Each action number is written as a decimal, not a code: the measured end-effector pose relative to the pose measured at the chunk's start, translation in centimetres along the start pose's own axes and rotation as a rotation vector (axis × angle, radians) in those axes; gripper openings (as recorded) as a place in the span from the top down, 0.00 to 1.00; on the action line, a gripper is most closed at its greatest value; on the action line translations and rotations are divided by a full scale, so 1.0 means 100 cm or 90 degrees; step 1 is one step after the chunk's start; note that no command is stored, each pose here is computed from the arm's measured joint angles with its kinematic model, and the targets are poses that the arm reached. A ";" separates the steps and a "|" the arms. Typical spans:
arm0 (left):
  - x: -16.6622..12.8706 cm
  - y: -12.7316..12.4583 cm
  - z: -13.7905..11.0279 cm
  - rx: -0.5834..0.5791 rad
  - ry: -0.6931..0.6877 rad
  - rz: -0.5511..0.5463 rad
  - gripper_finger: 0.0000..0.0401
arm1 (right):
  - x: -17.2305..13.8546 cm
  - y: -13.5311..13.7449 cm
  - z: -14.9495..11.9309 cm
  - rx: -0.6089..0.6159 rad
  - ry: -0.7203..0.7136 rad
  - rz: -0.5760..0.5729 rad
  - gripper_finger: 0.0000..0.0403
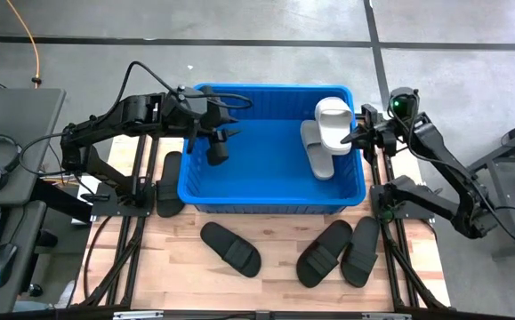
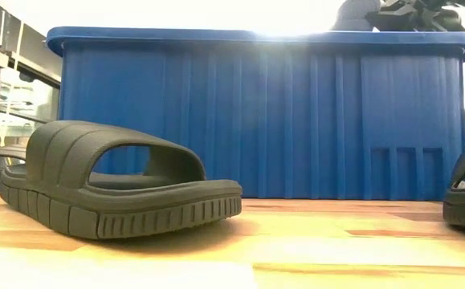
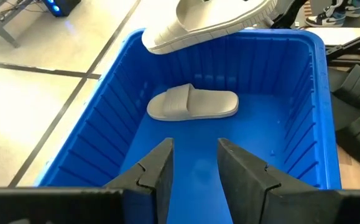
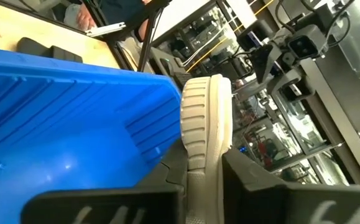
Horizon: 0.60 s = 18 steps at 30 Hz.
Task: Pick and place slides into bin
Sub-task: Put the gray slide into the blue bin
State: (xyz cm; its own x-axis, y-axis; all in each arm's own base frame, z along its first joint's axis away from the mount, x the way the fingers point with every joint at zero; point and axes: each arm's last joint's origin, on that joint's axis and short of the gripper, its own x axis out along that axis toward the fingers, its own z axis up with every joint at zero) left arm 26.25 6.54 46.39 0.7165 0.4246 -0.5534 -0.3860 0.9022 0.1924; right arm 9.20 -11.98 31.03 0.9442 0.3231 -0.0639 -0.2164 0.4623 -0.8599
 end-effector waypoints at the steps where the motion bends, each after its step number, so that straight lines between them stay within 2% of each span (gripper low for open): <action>1: 0.000 0.000 0.000 -0.002 0.000 0.000 0.72 | 0.000 -0.001 0.000 -0.002 0.000 -0.002 0.93; 5: 0.000 0.000 0.000 -0.004 0.000 0.000 0.72 | 0.000 -0.005 0.000 -0.001 0.010 -0.008 0.88; 13: 0.000 0.001 0.000 0.001 0.000 0.011 0.72 | 0.001 -0.005 -0.005 0.008 0.022 -0.009 0.90; 18: 0.023 -0.001 0.011 0.090 -0.035 0.024 0.72 | 0.001 -0.007 -0.008 0.005 0.019 -0.009 0.89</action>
State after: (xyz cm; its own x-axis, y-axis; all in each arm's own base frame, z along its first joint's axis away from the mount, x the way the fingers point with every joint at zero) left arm 28.56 7.56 45.95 0.7352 0.4591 -0.4988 -0.3314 0.8852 0.3264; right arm 9.67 -12.94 31.18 0.9541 0.2918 -0.0671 -0.2051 0.4734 -0.8566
